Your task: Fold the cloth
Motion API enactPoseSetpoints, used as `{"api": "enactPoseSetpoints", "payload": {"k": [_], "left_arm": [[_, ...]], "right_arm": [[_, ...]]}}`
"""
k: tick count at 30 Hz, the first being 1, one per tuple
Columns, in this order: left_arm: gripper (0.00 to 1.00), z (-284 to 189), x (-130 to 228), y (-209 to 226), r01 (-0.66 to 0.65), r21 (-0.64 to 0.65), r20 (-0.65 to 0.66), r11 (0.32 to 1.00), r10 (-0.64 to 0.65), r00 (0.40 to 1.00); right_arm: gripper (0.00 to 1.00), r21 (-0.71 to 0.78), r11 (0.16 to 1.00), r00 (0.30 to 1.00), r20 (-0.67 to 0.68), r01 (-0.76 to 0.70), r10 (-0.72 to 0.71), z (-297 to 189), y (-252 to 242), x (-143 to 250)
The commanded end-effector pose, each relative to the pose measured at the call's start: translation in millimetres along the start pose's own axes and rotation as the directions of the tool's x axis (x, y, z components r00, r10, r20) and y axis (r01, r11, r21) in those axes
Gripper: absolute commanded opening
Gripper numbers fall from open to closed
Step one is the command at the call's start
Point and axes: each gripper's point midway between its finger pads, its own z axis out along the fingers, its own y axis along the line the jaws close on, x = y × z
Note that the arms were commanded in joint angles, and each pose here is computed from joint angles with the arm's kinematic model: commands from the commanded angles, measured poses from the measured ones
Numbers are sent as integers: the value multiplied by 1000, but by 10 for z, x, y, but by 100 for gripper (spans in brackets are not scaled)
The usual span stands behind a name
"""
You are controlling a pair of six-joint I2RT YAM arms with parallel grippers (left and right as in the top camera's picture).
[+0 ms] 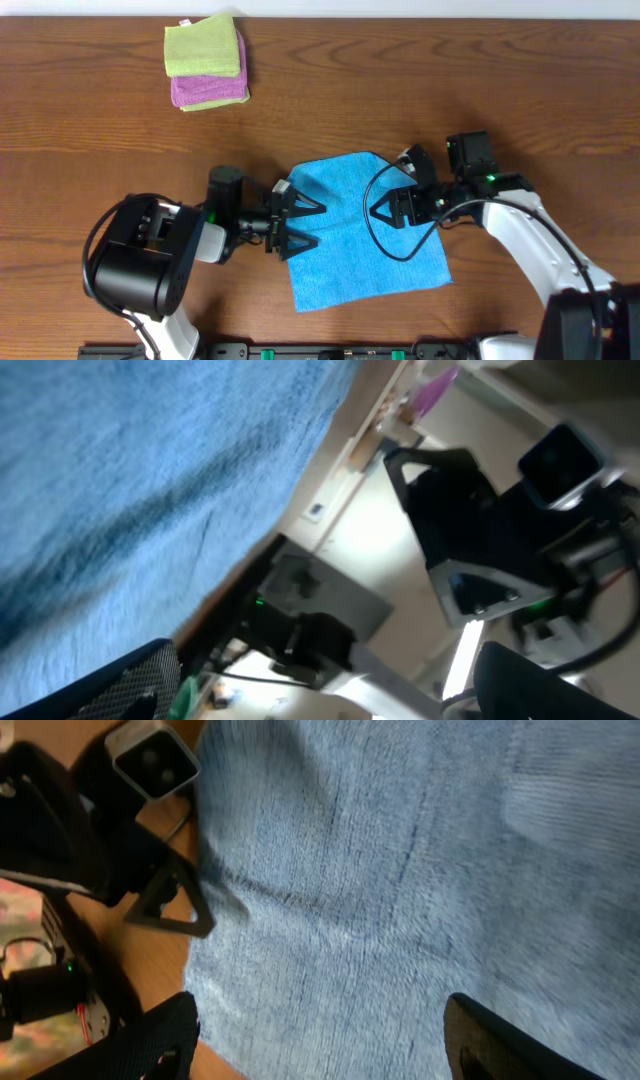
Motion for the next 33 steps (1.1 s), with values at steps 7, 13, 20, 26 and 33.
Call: {"api": "enactPoseSetpoints", "payload": {"k": [7, 13, 20, 26, 33], "left_arm": [[95, 34, -277, 139, -129, -98, 132, 987, 141, 981], [95, 26, -300, 191, -105, -114, 148, 988, 122, 981], [95, 27, -298, 191, -98, -113, 149, 989, 115, 982], [95, 27, -298, 191, -97, -113, 149, 989, 114, 982], [95, 28, -297, 190, -83, -111, 150, 990, 99, 984]], "right_arm": [[80, 99, 980, 985, -1, -173, 174, 270, -357, -47], [81, 201, 950, 970, 104, -238, 221, 269, -597, -242], [84, 199, 922, 942, 135, -331, 308, 395, -721, -291], [82, 253, 850, 887, 150, -462, 438, 525, -943, -190], [84, 276, 839, 869, 315, -469, 382, 447, -1108, -545]]}}
